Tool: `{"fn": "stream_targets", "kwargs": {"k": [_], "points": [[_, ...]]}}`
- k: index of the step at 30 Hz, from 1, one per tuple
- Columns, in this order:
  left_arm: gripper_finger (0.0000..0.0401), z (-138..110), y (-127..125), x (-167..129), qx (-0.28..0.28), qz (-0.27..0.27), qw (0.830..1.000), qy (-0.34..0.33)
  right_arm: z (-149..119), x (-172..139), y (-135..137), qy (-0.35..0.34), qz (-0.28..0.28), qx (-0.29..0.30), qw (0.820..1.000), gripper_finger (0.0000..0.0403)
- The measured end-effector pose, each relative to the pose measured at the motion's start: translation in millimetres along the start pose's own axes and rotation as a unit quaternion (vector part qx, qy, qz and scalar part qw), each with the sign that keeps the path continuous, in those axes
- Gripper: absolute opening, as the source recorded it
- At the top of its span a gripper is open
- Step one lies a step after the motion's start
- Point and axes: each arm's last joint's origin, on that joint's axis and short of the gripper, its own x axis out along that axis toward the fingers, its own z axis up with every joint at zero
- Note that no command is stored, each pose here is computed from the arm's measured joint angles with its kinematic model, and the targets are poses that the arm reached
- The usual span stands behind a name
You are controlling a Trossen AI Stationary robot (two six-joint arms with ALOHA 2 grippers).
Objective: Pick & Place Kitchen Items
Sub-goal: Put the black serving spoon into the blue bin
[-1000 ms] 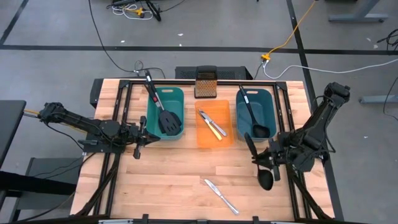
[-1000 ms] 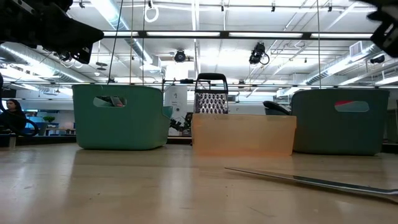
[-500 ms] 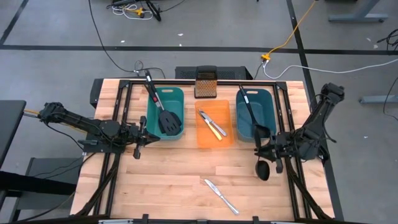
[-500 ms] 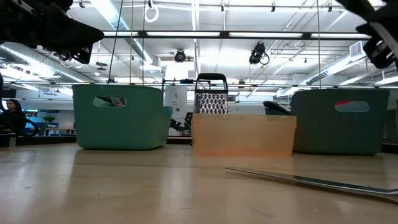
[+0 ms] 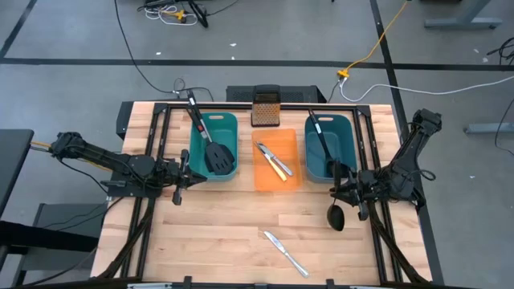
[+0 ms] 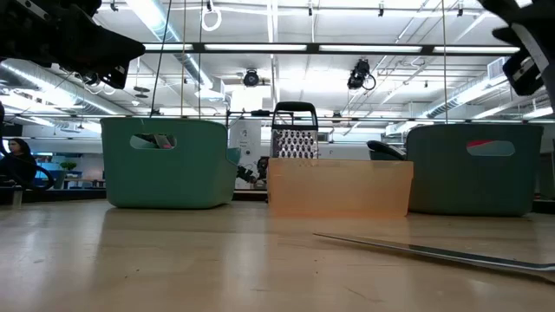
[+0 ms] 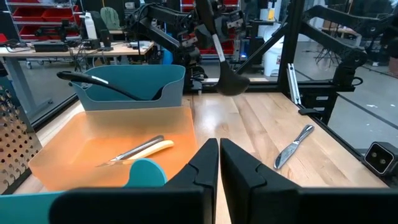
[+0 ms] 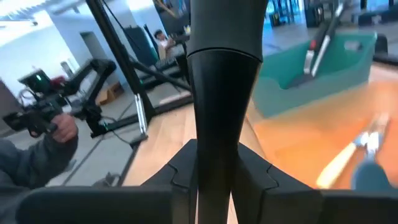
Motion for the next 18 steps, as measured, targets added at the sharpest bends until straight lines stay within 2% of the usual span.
{"fn": "stream_targets", "kwargs": {"k": [5,11,15,18], "points": [[0.0020,0,0,0,0.000,0.004,1.000,0.000,14,7,6,-0.047,0.009,-0.025,0.999,0.0067],[0.0020,0,0,0,-0.002,0.004,1.000,0.000,41,24,19,-0.059,-0.001,-0.055,0.997,0.0067],[0.0020,0,0,0,-0.002,0.004,1.000,0.000,73,35,31,-0.082,-0.016,-0.082,0.993,0.0067],[0.0020,0,0,0,-0.004,0.004,1.000,0.000,100,38,36,-0.080,-0.053,-0.106,0.990,0.0067]]}}
